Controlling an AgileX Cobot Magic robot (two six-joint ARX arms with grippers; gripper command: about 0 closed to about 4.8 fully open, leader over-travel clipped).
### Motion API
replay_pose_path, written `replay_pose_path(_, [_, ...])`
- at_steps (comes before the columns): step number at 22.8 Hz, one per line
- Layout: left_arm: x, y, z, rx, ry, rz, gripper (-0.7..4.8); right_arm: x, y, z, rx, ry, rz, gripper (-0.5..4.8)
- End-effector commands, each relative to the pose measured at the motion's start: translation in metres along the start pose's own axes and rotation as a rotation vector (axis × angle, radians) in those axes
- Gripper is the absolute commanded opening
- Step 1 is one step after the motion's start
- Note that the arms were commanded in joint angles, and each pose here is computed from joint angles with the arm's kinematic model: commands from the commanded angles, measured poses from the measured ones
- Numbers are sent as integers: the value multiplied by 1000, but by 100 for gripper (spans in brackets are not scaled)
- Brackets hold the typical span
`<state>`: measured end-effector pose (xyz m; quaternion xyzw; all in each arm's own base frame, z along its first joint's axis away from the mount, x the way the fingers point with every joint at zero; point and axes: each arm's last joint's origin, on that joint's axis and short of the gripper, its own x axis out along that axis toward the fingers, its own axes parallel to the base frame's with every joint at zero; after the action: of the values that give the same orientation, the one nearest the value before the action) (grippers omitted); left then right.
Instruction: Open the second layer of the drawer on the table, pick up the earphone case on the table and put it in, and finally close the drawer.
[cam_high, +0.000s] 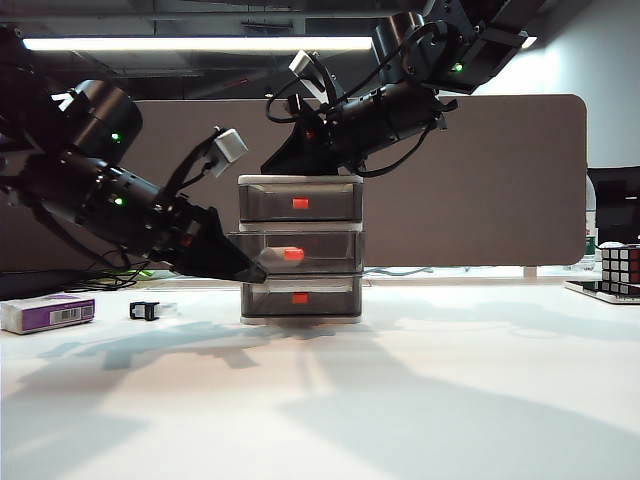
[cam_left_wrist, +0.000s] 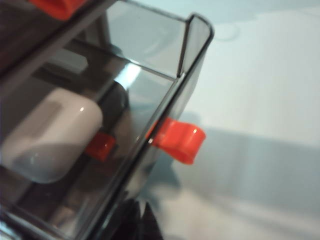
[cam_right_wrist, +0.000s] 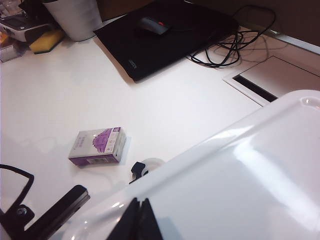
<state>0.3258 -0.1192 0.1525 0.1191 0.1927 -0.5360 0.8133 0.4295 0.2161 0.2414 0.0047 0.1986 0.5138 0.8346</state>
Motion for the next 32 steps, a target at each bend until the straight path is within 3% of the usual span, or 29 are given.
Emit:
replay_pose_path(1, [2,4,12,43,-61,70,-6,6,-3,-27,122,133,-6,-5])
replay_pose_path(9, [1,11,21,44,-105,215,-6,6,-3,-27,122,135,-6,-5])
replay_pose_path(16, [0,13,21,46,-96,278,-6,6,-3,-27,122,135,-10,-5])
replay_pose_path(19, [0,13,23,54,-108,274,-6,6,-3,-27,122,135,-12,-5])
replay_pose_path(22, [-4,7,25,15,-99,198,-6,6,-3,-27,121,134,-10,-5])
replay_pose_path(24, [-12,1,29,14,-38,220,-5,4,-2,-25,110,130,-10,-5])
replay_pose_path(26, [-20,-10,34,68,35,282,-5,0,1,-19,63,121,-14,-5])
replay_pose_path(27, [-35,-22,41,96,38,327,-6,-6,4,-9,42,107,-45,-5])
replay_pose_path(29, [-62,-41,49,53,-24,376,-6,-23,16,10,-1,90,-85,-5])
replay_pose_path(32, [-89,-63,55,57,-52,461,-6,-47,32,33,-43,76,-129,-5])
